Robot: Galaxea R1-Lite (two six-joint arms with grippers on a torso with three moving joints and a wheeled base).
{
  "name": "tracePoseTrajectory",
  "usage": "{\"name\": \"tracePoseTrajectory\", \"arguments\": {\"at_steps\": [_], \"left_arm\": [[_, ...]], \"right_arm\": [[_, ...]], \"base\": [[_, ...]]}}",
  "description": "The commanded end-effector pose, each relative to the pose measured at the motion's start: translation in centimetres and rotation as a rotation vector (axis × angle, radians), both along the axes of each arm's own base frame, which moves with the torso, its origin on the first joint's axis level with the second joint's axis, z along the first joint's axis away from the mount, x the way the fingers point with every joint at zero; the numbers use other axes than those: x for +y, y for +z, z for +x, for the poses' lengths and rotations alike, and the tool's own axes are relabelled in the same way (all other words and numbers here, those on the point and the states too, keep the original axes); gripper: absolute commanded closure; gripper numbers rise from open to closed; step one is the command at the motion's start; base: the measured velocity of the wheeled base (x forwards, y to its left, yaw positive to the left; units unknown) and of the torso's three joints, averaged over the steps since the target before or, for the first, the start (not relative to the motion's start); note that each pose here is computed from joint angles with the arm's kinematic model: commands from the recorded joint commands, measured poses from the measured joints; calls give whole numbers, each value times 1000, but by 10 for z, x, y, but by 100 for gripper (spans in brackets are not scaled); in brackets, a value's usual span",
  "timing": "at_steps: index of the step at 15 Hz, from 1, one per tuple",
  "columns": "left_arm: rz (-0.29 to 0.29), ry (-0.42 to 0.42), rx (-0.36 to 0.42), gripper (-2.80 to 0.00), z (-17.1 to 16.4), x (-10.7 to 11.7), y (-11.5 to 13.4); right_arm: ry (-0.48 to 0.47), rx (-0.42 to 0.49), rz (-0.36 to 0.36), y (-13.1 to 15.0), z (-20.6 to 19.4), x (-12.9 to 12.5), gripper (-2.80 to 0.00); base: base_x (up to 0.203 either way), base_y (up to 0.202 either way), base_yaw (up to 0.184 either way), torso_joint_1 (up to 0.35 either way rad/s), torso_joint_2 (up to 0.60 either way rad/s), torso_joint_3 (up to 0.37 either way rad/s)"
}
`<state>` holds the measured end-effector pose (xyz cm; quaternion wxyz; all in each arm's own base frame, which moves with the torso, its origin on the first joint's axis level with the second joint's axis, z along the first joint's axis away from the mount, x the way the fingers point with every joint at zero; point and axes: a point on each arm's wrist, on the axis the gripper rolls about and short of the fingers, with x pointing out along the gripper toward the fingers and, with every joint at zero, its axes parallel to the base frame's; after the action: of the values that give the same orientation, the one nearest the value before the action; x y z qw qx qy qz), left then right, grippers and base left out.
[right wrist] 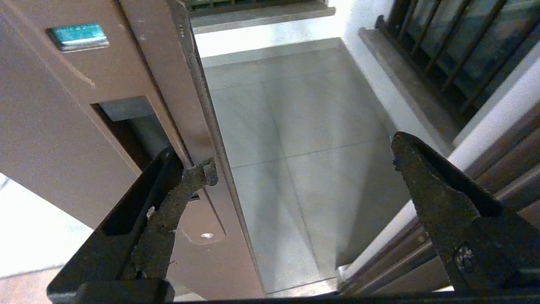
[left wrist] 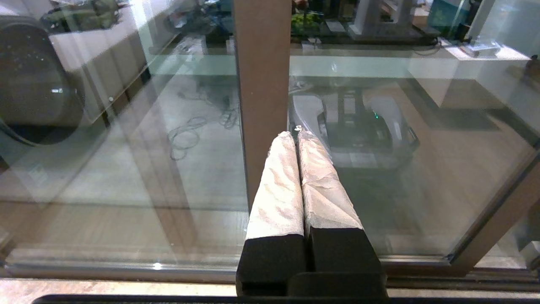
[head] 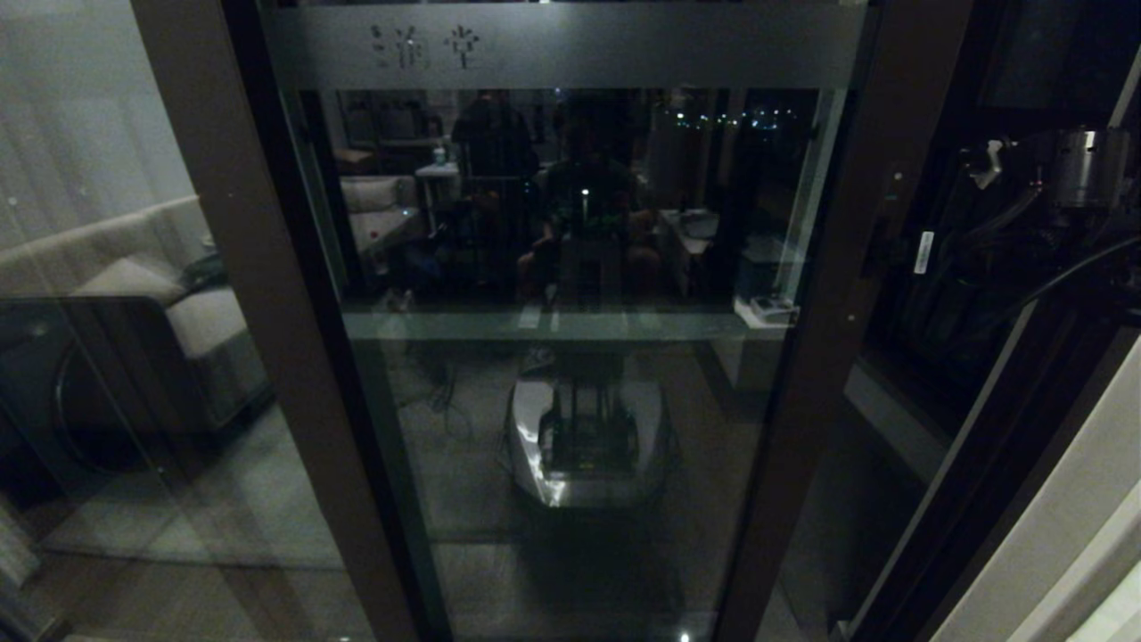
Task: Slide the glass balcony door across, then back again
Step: Close the slid door
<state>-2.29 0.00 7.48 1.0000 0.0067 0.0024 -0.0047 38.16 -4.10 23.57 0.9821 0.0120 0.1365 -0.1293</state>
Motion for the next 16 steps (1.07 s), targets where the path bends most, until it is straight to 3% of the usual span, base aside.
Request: {"name": "tracePoseTrajectory", "arguments": {"at_steps": [1, 16], "left_arm": [[0, 1, 0, 0, 0, 0, 0], [0, 0, 0, 0, 0, 0, 0]], "right_arm": [[0, 10, 3, -3, 1, -7, -280], [-48, 2, -13, -4, -1, -29, -280]], "base": [[0, 0, 0, 0, 0, 0], [0, 0, 0, 0, 0, 0]]}}
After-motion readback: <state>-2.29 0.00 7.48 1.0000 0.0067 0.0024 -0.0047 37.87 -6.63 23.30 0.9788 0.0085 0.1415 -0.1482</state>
